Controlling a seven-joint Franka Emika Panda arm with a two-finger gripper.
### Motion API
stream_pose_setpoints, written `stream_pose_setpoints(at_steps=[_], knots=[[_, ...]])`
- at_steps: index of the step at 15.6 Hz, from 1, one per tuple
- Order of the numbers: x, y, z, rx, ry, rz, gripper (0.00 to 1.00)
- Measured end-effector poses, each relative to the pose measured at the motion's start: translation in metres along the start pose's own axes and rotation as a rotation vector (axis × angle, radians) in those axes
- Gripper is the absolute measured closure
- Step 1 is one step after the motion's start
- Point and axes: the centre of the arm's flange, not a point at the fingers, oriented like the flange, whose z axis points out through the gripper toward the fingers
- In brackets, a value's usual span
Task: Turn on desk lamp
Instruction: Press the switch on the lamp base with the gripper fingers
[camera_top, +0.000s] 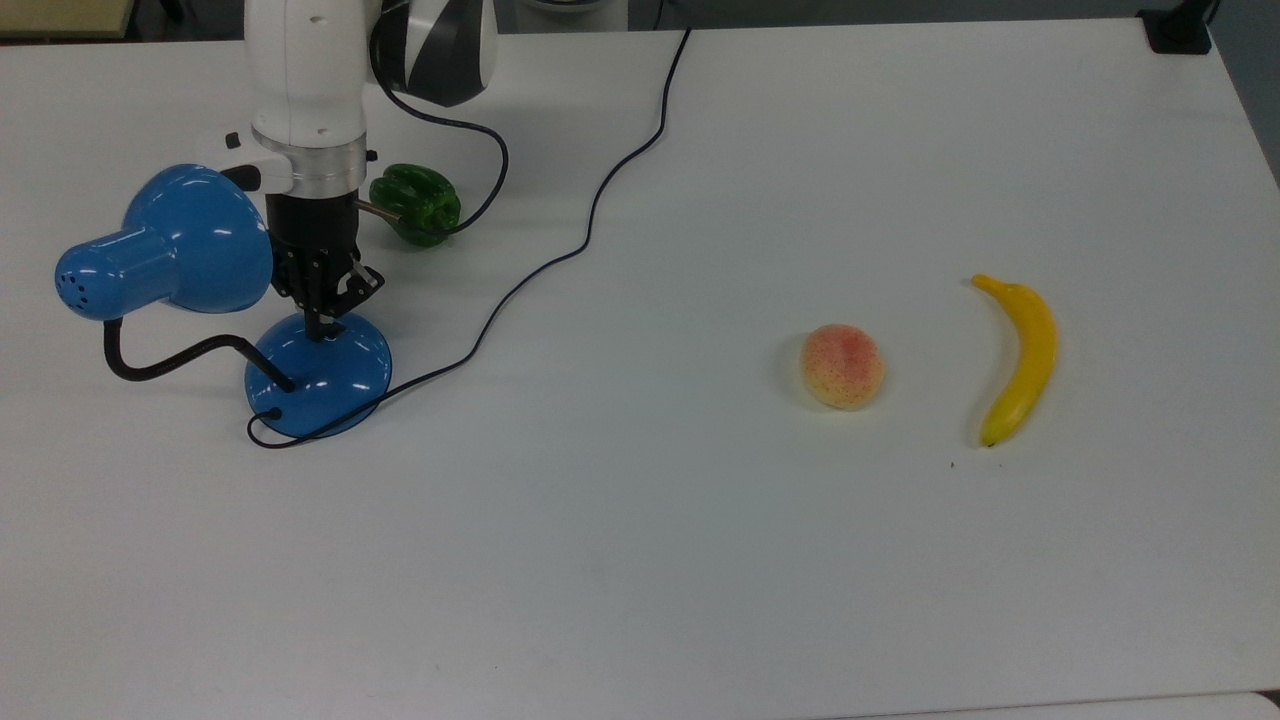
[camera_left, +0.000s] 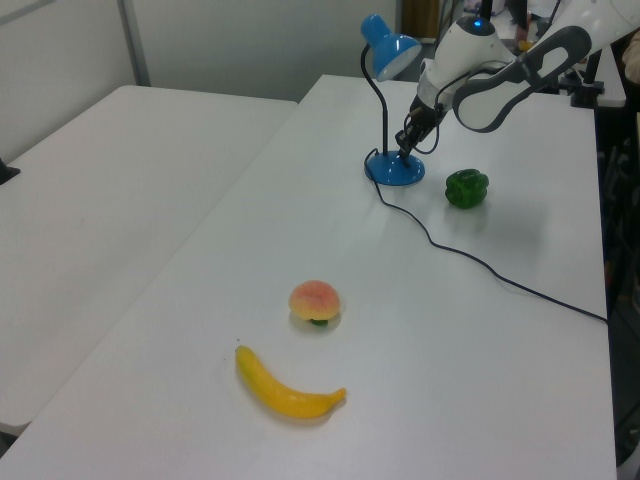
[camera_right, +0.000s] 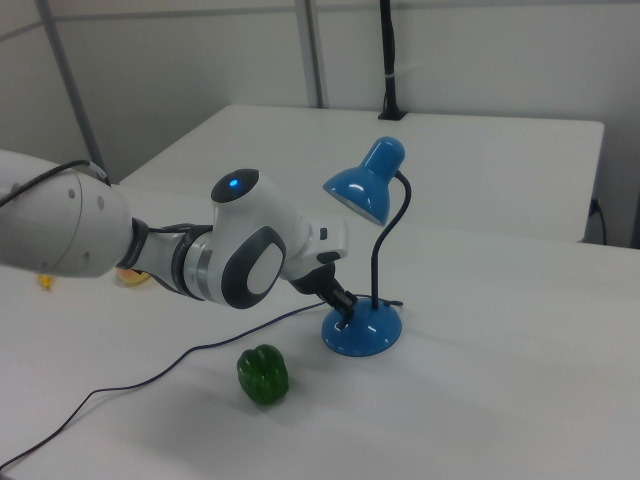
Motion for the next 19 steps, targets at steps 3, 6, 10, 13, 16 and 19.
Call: stream_pose_setpoints(at_steps=[3, 6, 10, 13, 16, 19], knots=[[-0.0002, 0.0001, -0.0014, -0.003, -0.01, 0.0, 0.99], [-0.0014, -0.0001, -0.0024, -0.009, -0.027, -0.001, 0.99], [-0.0017, -0.001, -0.0024, -0.008, -0.029, -0.002, 0.99], [-0.0031, -0.0009, -0.0007, -0.009, -0.033, -0.003, 0.99], [-0.0044, -0.001, 0.0017, -0.009, -0.037, -0.003, 0.99], [-0.0044, -0.001, 0.0019, -0.009, -0.036, -0.003, 0.99]])
